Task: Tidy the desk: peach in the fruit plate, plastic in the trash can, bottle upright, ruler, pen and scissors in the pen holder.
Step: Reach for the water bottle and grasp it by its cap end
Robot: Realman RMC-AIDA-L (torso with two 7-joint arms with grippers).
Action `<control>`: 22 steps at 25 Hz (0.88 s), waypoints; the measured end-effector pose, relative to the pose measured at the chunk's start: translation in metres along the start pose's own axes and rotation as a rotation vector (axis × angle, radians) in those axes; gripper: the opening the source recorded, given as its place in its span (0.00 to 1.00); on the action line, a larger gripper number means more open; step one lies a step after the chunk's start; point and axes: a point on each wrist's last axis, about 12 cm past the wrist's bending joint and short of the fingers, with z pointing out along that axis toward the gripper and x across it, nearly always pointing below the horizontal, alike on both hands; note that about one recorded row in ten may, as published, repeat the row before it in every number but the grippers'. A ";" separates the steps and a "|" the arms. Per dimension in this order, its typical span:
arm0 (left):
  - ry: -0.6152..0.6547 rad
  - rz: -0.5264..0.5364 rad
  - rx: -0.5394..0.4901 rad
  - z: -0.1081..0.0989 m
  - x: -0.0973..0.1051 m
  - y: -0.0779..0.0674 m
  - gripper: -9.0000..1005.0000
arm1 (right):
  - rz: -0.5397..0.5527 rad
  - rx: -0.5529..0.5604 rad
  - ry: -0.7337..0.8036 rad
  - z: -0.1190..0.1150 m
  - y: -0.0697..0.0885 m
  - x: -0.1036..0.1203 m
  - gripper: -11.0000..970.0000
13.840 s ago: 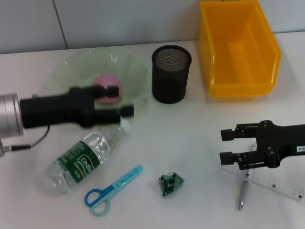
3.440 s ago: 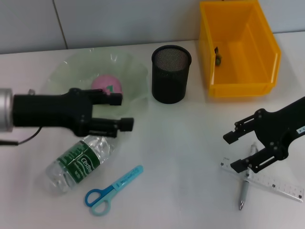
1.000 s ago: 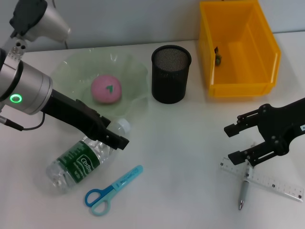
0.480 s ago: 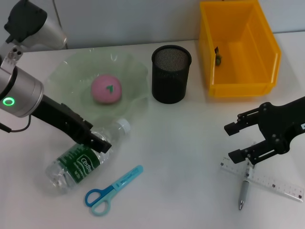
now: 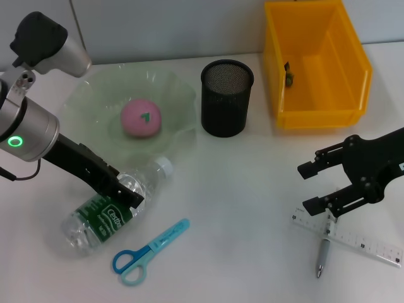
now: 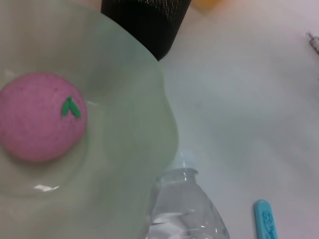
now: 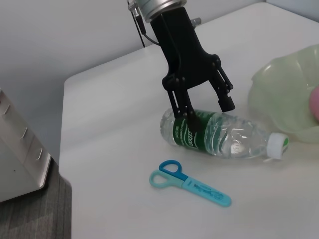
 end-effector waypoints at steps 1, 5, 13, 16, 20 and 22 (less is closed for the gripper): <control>0.000 0.000 0.000 0.000 0.000 0.000 0.85 | 0.002 0.000 0.000 0.000 0.000 0.000 0.78; 0.004 0.005 0.002 0.005 0.000 0.002 0.85 | 0.008 -0.001 0.000 0.000 0.001 0.001 0.78; 0.004 0.011 0.024 0.007 -0.001 -0.001 0.85 | 0.013 -0.008 -0.005 -0.001 0.002 0.001 0.78; 0.001 0.016 0.029 0.007 -0.002 -0.002 0.85 | 0.014 -0.011 -0.007 -0.002 0.002 0.001 0.78; -0.010 0.034 0.036 0.009 -0.004 -0.002 0.85 | 0.018 -0.019 -0.009 -0.002 0.003 0.001 0.78; -0.008 0.042 0.040 0.011 -0.004 -0.002 0.85 | 0.018 -0.022 -0.010 -0.002 0.004 0.001 0.78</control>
